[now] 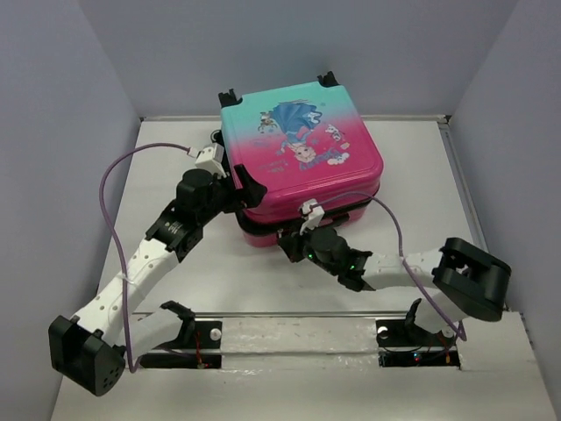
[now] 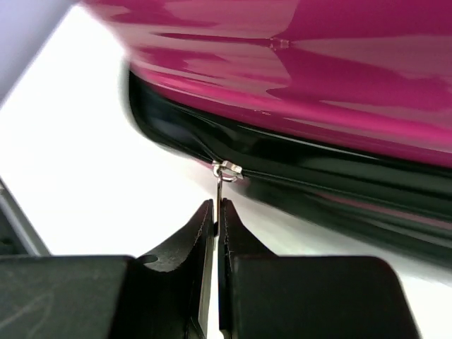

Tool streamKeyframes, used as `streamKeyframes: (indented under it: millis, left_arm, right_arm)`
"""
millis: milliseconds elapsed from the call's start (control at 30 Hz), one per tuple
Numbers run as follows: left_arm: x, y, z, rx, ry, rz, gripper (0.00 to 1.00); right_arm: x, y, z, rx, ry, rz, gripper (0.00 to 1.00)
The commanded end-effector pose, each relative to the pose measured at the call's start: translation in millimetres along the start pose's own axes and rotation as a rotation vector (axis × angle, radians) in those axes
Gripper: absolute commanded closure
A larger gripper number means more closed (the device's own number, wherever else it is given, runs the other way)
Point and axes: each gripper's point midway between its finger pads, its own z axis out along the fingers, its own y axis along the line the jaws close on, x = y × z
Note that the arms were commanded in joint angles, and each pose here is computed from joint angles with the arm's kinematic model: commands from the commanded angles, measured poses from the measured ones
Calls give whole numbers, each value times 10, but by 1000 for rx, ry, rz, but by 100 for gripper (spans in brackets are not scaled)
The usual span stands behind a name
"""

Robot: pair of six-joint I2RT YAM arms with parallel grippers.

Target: Pack the luggage

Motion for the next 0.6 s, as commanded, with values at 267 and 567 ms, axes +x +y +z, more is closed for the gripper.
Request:
streamKeyframes:
  millis: [267, 567]
  left_arm:
    - [-829, -1022, -134, 242, -214, 23, 1]
    - [-1852, 136, 269, -57, -293, -10, 1]
  right_arm:
    - [414, 1698, 311, -414, -49, 141, 93]
    - [919, 1013, -416, -321, 154, 143, 93]
